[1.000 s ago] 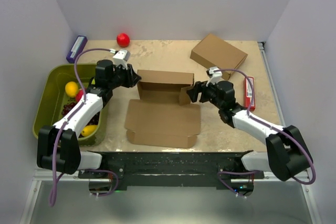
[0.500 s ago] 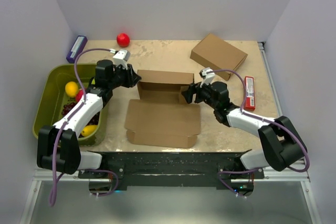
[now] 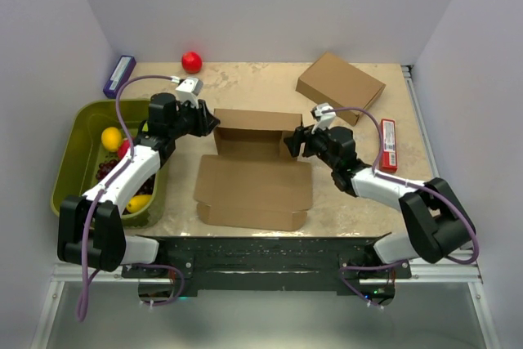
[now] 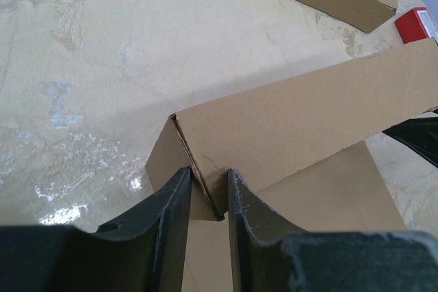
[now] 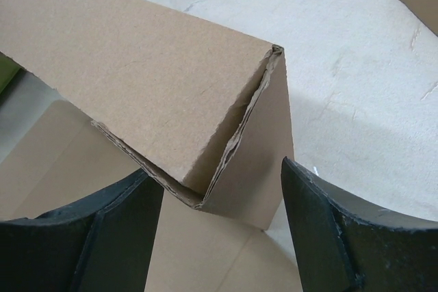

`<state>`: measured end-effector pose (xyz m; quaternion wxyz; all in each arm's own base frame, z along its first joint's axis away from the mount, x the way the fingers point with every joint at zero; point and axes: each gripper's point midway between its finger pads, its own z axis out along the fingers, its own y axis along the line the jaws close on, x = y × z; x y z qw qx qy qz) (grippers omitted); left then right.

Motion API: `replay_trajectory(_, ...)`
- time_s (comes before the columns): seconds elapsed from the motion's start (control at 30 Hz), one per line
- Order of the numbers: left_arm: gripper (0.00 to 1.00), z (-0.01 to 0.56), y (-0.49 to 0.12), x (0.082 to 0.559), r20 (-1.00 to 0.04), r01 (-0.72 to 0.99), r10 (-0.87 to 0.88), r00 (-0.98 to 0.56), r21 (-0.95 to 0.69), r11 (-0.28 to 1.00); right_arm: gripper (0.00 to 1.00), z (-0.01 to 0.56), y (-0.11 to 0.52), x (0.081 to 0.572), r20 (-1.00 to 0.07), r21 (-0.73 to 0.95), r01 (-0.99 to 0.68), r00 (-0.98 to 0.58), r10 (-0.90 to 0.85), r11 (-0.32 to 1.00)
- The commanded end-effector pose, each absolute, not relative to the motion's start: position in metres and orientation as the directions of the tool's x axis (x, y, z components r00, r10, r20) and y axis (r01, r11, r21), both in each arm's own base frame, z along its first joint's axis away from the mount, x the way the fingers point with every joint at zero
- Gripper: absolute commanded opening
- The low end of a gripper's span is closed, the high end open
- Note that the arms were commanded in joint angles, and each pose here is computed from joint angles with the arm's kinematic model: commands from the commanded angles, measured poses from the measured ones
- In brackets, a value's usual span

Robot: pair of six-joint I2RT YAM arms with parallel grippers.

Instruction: Fold the paper box

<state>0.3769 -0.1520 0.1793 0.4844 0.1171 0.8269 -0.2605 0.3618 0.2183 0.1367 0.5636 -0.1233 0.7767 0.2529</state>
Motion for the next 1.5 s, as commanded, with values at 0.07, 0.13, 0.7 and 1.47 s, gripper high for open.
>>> replay_trajectory(0.07,0.30,0.134,-0.153,0.350,-0.766,0.441,0.026,-0.642,-0.341,0.830,0.69,0.168,0.226,0.384,-0.969,0.210,-0.495,-0.219,0.113,0.843)
replay_trajectory(0.13,0.30,0.134,-0.155,0.349,-0.766,0.446,0.026,-0.642,-0.345,0.826,0.66,0.166,0.228,0.386,-0.970,0.203,-0.499,-0.219,0.104,0.843)
replay_trajectory(0.7,0.30,0.136,-0.160,0.347,-0.767,0.467,0.023,-0.641,-0.366,0.805,0.45,0.155,0.237,0.400,-0.970,0.171,-0.501,-0.235,0.057,0.848)
replay_trajectory(1.47,0.30,0.141,-0.169,0.343,-0.771,0.501,0.011,-0.637,-0.403,0.766,0.18,0.136,0.215,0.416,-0.976,0.132,-0.207,-0.200,0.090,0.969)
